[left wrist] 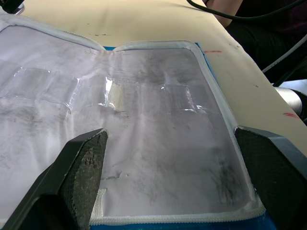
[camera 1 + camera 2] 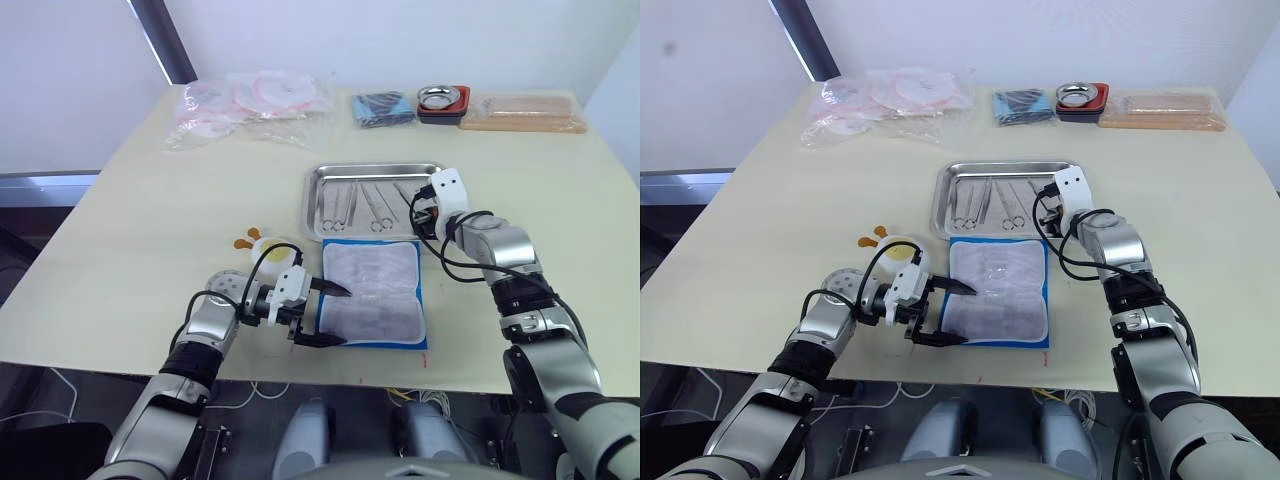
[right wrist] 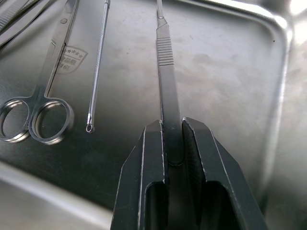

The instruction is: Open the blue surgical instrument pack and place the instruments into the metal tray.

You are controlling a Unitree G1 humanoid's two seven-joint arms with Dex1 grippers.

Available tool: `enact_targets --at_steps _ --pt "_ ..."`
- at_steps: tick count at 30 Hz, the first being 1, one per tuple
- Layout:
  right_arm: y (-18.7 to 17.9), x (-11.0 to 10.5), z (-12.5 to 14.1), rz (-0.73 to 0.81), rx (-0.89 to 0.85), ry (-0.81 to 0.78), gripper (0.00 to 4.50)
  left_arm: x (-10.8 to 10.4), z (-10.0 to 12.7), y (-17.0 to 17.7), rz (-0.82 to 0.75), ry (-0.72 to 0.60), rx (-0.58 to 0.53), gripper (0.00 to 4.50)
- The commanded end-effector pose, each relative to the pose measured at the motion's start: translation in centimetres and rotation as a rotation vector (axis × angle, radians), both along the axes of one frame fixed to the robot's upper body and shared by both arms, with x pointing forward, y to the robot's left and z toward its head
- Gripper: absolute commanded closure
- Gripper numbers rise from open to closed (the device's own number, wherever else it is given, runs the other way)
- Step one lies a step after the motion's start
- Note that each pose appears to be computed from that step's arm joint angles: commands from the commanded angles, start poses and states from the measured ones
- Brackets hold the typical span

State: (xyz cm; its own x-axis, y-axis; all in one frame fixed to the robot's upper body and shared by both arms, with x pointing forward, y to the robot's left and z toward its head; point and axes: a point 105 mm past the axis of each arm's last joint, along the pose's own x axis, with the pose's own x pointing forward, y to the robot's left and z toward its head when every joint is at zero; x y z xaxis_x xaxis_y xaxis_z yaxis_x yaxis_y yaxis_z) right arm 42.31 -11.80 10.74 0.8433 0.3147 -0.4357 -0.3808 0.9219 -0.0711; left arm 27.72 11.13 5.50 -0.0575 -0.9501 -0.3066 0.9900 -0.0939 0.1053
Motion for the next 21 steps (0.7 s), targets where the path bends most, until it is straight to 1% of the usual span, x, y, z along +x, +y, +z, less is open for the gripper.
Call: enact_targets --at_steps 1,3,4,5,6,10,12,17,19,21 --pt "0.6 0.3 2.2 0.014 0.068 -0.048 2.28 -0.7 -3.5 1.0 0.069 0.123 0.100 0.00" --pt "0.6 0.3 2.6 0.028 0.079 -0.058 1.37 -0.7 -3.4 1.1 0.070 0.123 0.100 0.00" --pt "0.6 0.2 2.9 0.037 0.082 -0.070 0.80 -0.7 -3.4 1.1 0.069 0.123 0.100 0.00" --pt "0.6 0.1 3.4 0.054 0.090 -0.084 0.34 -0.8 -3.3 1.1 0.066 0.121 0.098 0.00" --pt "0.5 -0.1 4.0 0.078 0.101 -0.113 0.04 -0.8 -3.0 1.1 0.065 0.115 0.092 0.00" --pt "0.3 -1.0 6.1 0.148 0.137 -0.202 0.04 -0.5 -1.8 0.9 0.068 0.077 0.062 0.00" --pt "0.0 -1.5 7.3 0.179 0.150 -0.262 0.04 -0.3 -0.6 0.8 0.074 0.048 0.029 0.00" --pt "-0.6 -2.7 8.7 0.230 0.188 -0.336 0.04 0.0 2.5 0.3 0.079 -0.008 -0.064 0.00" --pt "-0.7 -3.2 9.4 0.250 0.215 -0.366 0.04 0.3 4.2 0.1 0.101 -0.030 -0.115 0.00" --pt "-0.9 -4.0 10.0 0.278 0.234 -0.405 0.04 0.6 6.6 -0.3 0.128 -0.060 -0.186 0.00"
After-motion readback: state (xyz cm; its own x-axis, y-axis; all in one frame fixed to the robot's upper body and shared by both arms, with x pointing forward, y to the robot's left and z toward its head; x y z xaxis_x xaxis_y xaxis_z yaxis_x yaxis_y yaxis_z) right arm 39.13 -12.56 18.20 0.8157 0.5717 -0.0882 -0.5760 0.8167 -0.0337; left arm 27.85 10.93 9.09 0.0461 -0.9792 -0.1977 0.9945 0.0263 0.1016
